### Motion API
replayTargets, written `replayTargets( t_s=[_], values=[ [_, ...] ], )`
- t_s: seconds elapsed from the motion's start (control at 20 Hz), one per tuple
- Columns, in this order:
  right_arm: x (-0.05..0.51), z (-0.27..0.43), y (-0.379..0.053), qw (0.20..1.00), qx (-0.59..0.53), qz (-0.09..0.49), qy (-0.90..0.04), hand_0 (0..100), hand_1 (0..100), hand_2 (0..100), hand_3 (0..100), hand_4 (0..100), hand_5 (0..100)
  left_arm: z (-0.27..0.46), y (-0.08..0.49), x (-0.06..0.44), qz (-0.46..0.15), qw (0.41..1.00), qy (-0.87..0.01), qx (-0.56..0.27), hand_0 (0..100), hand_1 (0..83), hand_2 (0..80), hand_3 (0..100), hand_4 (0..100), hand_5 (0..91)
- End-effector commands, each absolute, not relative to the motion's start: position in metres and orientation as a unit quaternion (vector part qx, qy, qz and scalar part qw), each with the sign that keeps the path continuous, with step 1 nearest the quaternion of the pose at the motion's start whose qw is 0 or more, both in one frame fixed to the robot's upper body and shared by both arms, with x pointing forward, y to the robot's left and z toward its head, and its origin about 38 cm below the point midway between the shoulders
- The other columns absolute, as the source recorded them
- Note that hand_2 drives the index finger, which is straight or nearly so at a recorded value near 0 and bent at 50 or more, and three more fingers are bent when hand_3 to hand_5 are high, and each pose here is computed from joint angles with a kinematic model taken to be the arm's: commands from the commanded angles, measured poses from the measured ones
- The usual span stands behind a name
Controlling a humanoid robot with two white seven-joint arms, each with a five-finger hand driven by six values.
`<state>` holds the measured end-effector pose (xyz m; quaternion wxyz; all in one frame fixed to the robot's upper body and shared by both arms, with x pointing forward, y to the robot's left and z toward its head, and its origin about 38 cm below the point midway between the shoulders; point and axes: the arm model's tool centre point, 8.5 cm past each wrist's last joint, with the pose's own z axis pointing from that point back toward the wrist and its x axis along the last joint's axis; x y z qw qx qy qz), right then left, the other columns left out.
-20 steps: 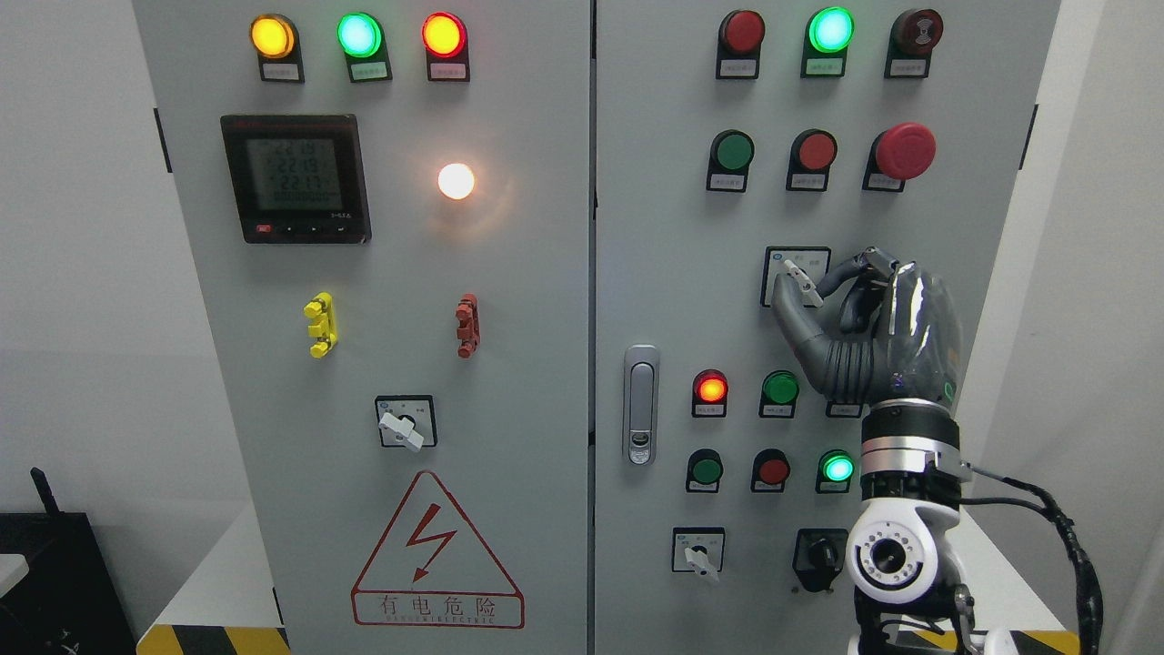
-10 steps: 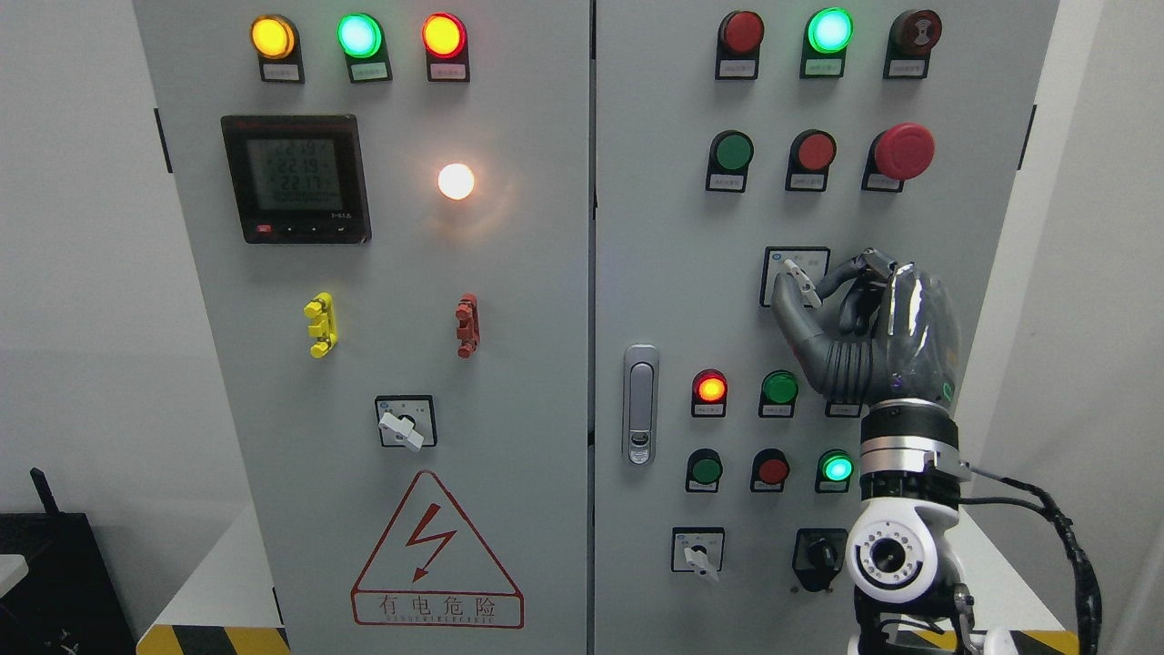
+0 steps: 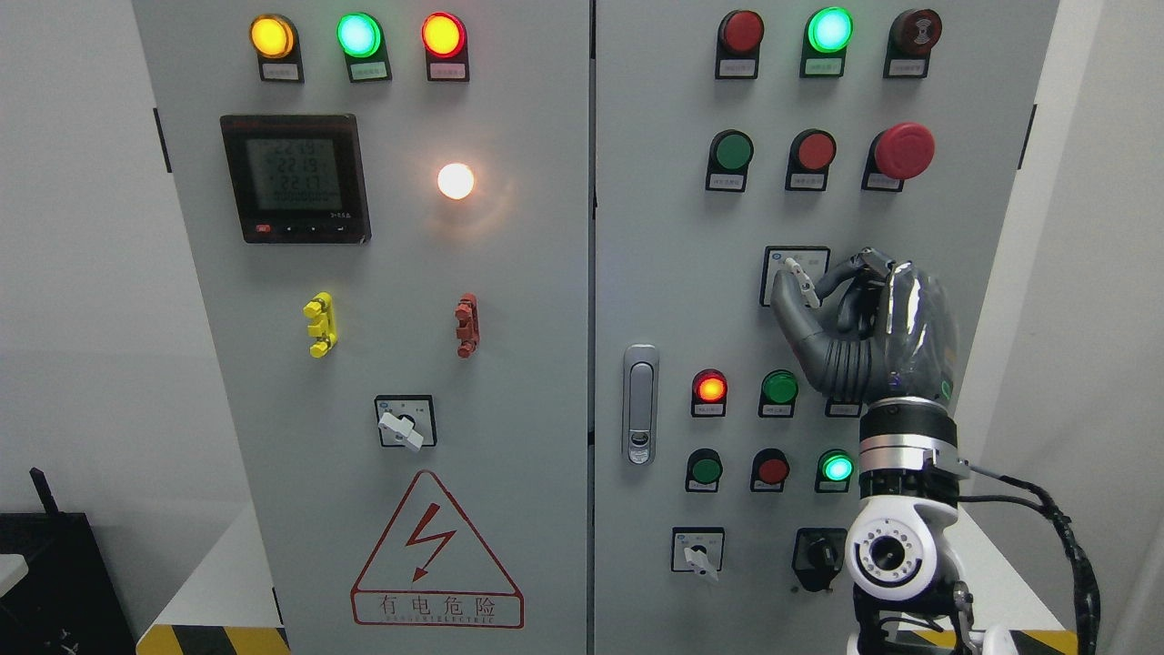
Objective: Rotate and turn off gray switch
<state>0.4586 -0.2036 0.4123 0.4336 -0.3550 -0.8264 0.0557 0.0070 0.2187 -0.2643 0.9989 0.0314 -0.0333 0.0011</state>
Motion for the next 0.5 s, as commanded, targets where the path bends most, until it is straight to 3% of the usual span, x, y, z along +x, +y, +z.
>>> replayTargets(
  t_s=[0.0, 0.45],
  values=[
    [0.4591, 0.4126, -0.2079, 0.435, -0.357, 0.05, -0.825, 46, 48, 68, 100, 97, 100, -0.2643, 0.2189, 0.0217, 0.014, 0.998, -0.05, 0.032, 12, 38.9, 0.0, 0, 0, 0.0],
    [0.4595, 0.4122, -0.2079, 0.436, -0.357, 0.05, -0.825, 49, 46, 69, 100, 98, 100, -0.2643, 0.2189, 0.0217, 0.015, 0.998, -0.05, 0.032, 12, 38.9, 0.0, 0, 0, 0.0]
  ],
)
